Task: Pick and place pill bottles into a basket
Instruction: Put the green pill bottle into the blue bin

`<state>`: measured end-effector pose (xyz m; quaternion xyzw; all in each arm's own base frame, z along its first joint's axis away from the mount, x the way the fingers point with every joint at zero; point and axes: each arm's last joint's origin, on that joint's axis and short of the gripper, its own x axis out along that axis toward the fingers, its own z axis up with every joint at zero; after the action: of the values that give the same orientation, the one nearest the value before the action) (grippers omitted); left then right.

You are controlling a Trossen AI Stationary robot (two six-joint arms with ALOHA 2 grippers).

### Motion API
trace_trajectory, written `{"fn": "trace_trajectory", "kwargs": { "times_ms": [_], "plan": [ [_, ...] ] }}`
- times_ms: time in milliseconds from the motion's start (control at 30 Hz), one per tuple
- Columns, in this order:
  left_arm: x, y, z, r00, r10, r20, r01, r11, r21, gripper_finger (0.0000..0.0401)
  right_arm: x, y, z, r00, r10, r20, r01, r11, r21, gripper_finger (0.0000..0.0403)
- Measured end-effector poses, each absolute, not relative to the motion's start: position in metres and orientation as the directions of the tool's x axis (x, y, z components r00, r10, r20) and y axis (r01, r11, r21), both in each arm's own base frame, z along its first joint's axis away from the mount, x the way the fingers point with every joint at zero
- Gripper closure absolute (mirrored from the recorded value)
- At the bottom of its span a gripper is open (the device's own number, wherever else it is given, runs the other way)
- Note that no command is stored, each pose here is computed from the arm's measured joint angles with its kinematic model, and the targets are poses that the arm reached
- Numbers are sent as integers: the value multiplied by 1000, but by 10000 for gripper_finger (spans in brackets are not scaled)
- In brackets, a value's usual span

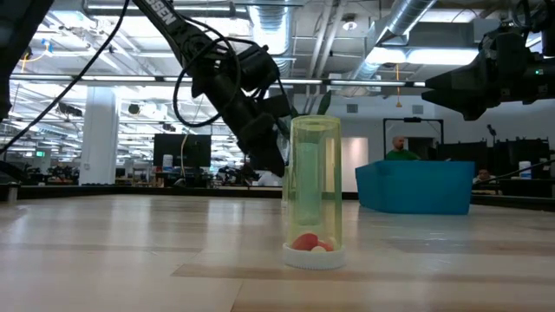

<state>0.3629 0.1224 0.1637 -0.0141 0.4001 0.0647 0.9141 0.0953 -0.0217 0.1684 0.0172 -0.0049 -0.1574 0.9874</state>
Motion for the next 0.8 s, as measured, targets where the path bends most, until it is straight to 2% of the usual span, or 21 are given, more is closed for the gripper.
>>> {"fn": "trace_trajectory", "kwargs": {
  "times_ms": [367, 533, 633, 800],
  "plan": [
    [366, 124, 164, 698, 128, -705, -141, 989, 40, 156, 95, -22, 168, 950, -311, 4, 311, 950, 35, 159],
    [368, 124, 166, 721, 94, -687, -127, 992, 3, 158, 95, -22, 168, 950, -311, 4, 311, 950, 35, 159],
    [369, 123, 163, 715, 87, -694, -123, 992, -3, 174, 95, -22, 168, 950, -311, 4, 311, 950, 35, 159],
    [371, 122, 158, 713, 75, -698, -115, 993, -10, 225, 95, -22, 168, 950, -311, 4, 311, 950, 35, 159]
  ]
}}
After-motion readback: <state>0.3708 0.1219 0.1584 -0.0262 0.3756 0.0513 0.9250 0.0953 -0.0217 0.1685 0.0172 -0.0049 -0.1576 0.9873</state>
